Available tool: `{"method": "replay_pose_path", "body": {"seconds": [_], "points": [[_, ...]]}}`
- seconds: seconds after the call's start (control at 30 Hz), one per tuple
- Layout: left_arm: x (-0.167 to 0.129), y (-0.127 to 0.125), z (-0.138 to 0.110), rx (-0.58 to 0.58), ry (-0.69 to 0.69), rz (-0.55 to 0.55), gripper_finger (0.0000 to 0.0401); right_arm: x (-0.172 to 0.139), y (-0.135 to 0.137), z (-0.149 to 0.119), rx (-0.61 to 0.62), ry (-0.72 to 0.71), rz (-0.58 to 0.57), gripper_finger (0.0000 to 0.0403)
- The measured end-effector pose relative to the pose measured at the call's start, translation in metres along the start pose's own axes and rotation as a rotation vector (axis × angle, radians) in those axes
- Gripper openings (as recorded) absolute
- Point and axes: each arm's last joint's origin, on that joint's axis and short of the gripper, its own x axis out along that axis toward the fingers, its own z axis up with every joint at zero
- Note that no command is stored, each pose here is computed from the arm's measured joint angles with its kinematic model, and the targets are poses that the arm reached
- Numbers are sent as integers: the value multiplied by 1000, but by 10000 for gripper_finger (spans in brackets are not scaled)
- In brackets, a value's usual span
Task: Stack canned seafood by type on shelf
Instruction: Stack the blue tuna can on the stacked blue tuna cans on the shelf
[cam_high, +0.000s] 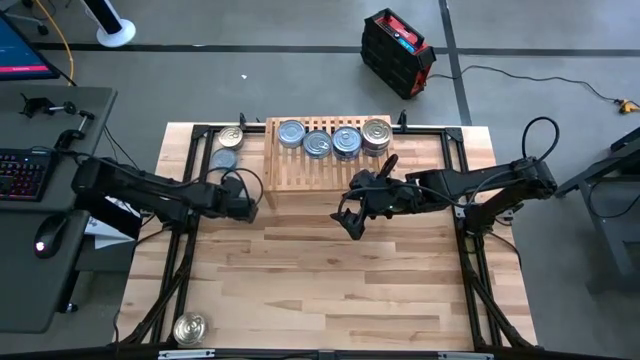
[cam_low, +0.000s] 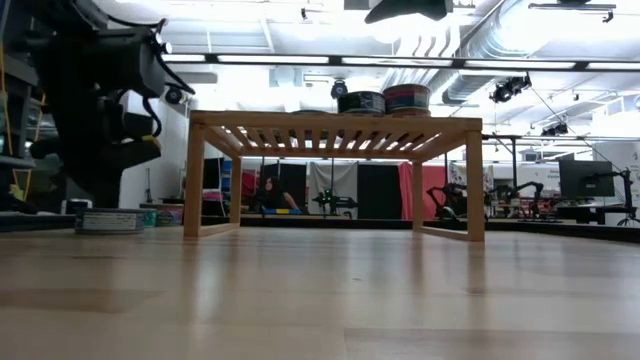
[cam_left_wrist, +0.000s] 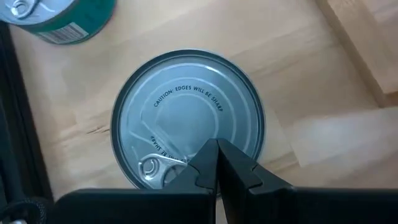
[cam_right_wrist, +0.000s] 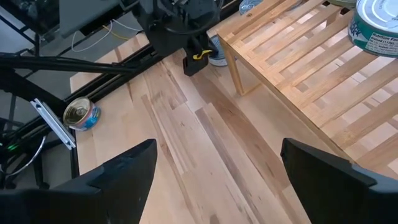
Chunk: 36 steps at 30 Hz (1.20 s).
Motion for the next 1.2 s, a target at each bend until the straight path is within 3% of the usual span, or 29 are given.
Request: {"method": "replay_pose_path", "body": {"seconds": [0.13,0.4,0.6,0.77,0.93,1.2], "points": [[-4,-3,-7,23,6,-35,0,0,0,0,21,3,4,334],[-29,-20,-41,69,77,-210,0,-2,6,-6,12,62,62,334],[-47,-37,-68,73,121,-417,0,-8,14,-24,4,169,65,334],[-48,-56,-82,46,111,-520,0,-14,23,-45,26,274,26,334],[-43,-81,-87,28,100,-599,0,-14,32,-71,58,387,-42,334],[-51,-127,-76,170,39,-593,0,-4,49,-111,93,508,-155,334]]}}
